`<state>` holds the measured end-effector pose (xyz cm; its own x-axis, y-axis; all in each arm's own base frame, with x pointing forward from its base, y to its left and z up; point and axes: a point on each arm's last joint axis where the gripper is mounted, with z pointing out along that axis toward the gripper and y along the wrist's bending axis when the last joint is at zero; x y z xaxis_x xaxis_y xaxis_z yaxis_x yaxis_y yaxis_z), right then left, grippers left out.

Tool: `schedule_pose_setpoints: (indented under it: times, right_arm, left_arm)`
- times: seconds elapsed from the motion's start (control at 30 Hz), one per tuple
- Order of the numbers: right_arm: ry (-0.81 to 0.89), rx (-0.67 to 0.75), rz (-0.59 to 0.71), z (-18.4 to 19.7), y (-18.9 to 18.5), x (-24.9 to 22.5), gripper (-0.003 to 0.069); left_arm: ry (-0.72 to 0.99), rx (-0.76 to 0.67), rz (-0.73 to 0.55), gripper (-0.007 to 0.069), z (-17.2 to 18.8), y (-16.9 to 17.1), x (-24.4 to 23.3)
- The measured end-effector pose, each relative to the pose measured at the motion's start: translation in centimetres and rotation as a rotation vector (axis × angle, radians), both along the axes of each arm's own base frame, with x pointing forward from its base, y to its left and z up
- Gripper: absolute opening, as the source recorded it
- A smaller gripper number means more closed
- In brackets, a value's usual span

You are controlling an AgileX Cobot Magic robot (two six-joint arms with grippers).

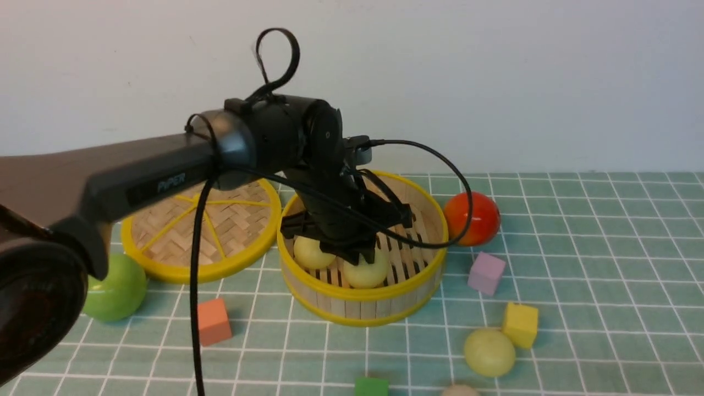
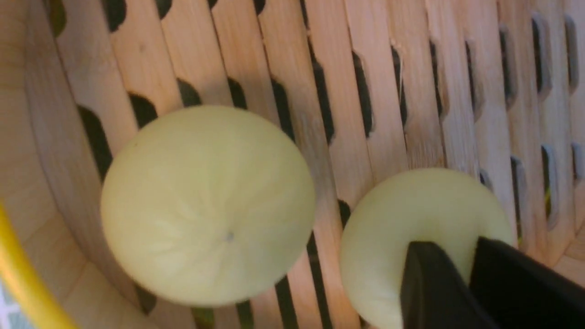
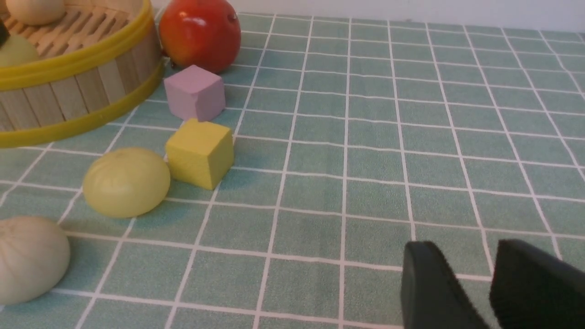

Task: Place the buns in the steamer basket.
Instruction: Use the left arm to put the steamed stuffed bun into the steamer, then use the right arm to grab a steamed stuffed bun

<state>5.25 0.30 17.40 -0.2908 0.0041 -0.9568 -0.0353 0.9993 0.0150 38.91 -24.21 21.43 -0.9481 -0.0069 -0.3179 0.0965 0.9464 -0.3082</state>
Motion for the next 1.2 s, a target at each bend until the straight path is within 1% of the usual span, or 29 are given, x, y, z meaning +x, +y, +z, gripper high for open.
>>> schedule_pose_setpoints:
  times: [0.03,0.1,0.13,0.17,0.2,0.23,0.27,0.37,0.4,0.47,0.5,0.53,0.57,0.6,0.63,0.7,0.73,0.8,0.83,0.87,0.97,1.0,1.1,1.2]
  right_arm:
    - [0.0,0.0,0.0,0.0,0.0,0.0,0.0239]
    - [0.0,0.001,0.0,0.0,0.0,0.0,0.0239]
    - [0.0,0.001,0.0,0.0,0.0,0.0,0.0239]
    - [0.0,0.002,0.0,0.0,0.0,0.0,0.0239]
    - [0.0,0.002,0.0,0.0,0.0,0.0,0.0239]
    - [0.0,0.002,0.0,0.0,0.0,0.0,0.0239]
    - [0.0,0.002,0.0,0.0,0.0,0.0,0.0239]
    - [0.0,0.002,0.0,0.0,0.0,0.0,0.0239]
    - [0.0,0.002,0.0,0.0,0.0,0.0,0.0239]
    - [0.0,0.001,0.0,0.0,0.0,0.0,0.0239]
    - [0.0,0.001,0.0,0.0,0.0,0.0,0.0239]
    - [0.0,0.001,0.0,0.0,0.0,0.0,0.0239]
    - [0.0,0.001,0.0,0.0,0.0,0.0,0.0239]
    - [0.0,0.001,0.0,0.0,0.0,0.0,0.0239]
    - [0.0,0.001,0.0,0.0,0.0,0.0,0.0239]
    - [0.0,0.001,0.0,0.0,0.0,0.0,0.0239]
    - [0.0,0.001,0.0,0.0,0.0,0.0,0.0239]
    - [0.0,0.001,0.0,0.0,0.0,0.0,0.0239]
    - [0.0,0.001,0.0,0.0,0.0,0.0,0.0239]
    - [0.0,0.001,0.0,0.0,0.0,0.0,0.0239]
    - [0.0,0.001,0.0,0.0,0.0,0.0,0.0239]
    - [0.0,0.001,0.0,0.0,0.0,0.0,0.0239]
    - [0.0,0.001,0.0,0.0,0.0,0.0,0.0239]
    - [0.0,0.001,0.0,0.0,0.0,0.0,0.0239]
  left_arm:
    - [0.001,0.001,-0.002,0.0221,0.2,0.0,-0.1]
    - [-0.015,0.007,-0.013,0.034,2.7,0.6,-0.9]
    - [-0.019,0.007,-0.014,0.0348,3.0,0.7,-1.0]
    - [-0.034,0.011,-0.024,0.0384,4.5,1.1,-1.5]
    - [-0.094,0.017,-0.038,0.0426,7.7,2.0,-2.7]
    - [-0.115,0.018,-0.041,0.0437,9.0,2.4,-3.2]
    - [-0.153,0.024,-0.046,0.0448,11.1,3.2,-4.2]
    - [-0.288,0.044,-0.044,0.0449,18.1,6.4,-8.6]
    - [-0.314,0.048,-0.041,0.0444,19.3,7.2,-9.5]
    - [-0.396,0.059,-0.024,0.0415,22.9,9.9,-13.4]
    - [-0.42,0.059,-0.018,0.0403,23.8,10.9,-14.9]
    - [-0.448,0.056,-0.01,0.0376,24.7,12.4,-17.1]
    - [-0.454,0.054,-0.008,0.036,24.9,12.8,-17.9]
    - [-0.471,0.045,-0.005,0.032,25.1,14.3,-20.3]
    - [-0.479,0.04,-0.004,0.0295,24.9,15.0,-21.6]
    - [-0.484,0.022,-0.007,0.0221,23.4,16.9,-25.0]
    - [-0.484,0.022,-0.007,0.0221,23.4,16.9,-25.0]
    - [-0.476,-0.016,0.002,0.013,20.0,18.7,-28.5]
    - [-0.47,-0.029,0.014,0.0099,18.6,19.2,-29.5]
    - [-0.47,-0.029,0.013,0.0094,18.3,19.3,-29.7]
    - [-0.425,-0.048,0.058,-0.0001,13.6,20.6,-31.9]
    - [-0.413,-0.046,0.065,-0.0014,12.3,20.8,-32.2]
    - [-0.378,-0.026,0.066,-0.0014,9.6,21.0,-32.5]
    - [-0.378,-0.031,0.069,-0.0014,8.8,20.9,-32.4]
